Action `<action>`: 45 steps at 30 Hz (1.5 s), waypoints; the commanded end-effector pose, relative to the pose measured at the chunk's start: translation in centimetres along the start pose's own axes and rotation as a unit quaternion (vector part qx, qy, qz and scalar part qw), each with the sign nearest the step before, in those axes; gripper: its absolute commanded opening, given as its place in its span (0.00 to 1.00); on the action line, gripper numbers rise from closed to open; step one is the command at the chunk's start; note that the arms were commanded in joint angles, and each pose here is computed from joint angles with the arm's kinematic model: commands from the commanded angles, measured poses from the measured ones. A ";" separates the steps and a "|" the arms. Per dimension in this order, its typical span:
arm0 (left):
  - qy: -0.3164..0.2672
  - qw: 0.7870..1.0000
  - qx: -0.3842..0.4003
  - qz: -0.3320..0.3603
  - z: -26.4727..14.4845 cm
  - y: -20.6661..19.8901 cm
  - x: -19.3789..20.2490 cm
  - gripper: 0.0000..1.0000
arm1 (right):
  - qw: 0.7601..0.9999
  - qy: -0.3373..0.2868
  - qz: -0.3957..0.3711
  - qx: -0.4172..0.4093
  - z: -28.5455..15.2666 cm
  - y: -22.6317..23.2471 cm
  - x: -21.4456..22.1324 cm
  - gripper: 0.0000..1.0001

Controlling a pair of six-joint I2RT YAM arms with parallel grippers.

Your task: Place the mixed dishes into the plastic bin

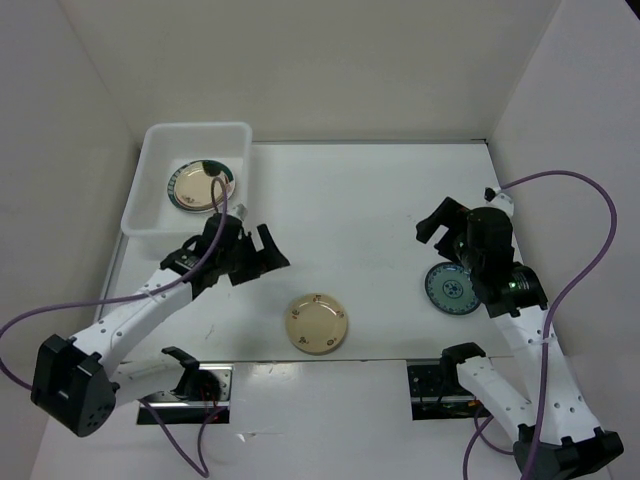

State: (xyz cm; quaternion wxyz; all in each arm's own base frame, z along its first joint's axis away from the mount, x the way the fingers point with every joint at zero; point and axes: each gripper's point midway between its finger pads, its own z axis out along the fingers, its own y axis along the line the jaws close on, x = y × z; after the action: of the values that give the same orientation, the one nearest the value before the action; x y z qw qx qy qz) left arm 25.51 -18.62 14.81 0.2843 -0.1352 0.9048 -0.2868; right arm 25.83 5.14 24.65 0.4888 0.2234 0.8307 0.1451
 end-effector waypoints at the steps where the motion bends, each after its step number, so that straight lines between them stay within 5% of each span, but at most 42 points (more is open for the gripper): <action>1: 0.088 0.995 -0.040 0.023 0.9 3.7 5.1 0.99 | 1.000 -0.005 -0.006 -0.005 0.4 0.3 -0.1 1.00; 12: 0.160 0.986 -0.044 0.034 3.1 6.7 12.1 0.91 | 1.000 0.008 -0.011 0.000 1.0 0.4 0.4 1.00; 21: 0.153 0.988 0.011 -0.010 4.5 4.9 13.9 0.79 | 1.000 0.016 -0.013 0.006 1.5 0.2 0.8 1.00; 23: 0.149 0.989 0.010 -0.018 4.8 4.9 14.0 0.62 | 1.000 0.016 -0.013 0.006 1.5 0.2 0.8 1.00; 31: 0.143 0.990 0.011 -0.014 5.9 2.5 14.8 0.24 | 1.000 0.016 -0.013 0.006 1.5 0.2 0.8 1.00; 34: 0.123 0.992 -0.001 -0.017 5.9 2.4 13.8 0.01 | 1.000 0.016 -0.013 0.006 1.5 0.2 0.8 1.00; 45: 0.004 0.996 0.091 0.025 3.6 -10.4 3.1 0.00 | 1.000 0.006 -0.007 0.011 1.0 0.0 0.4 1.00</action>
State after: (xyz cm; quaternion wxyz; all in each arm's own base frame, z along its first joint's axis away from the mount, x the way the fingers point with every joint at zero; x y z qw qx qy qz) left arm 21.80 -28.07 11.78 0.2207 -0.0958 0.9085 -0.3415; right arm 26.48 5.49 23.26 0.4669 0.2213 0.8455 0.1349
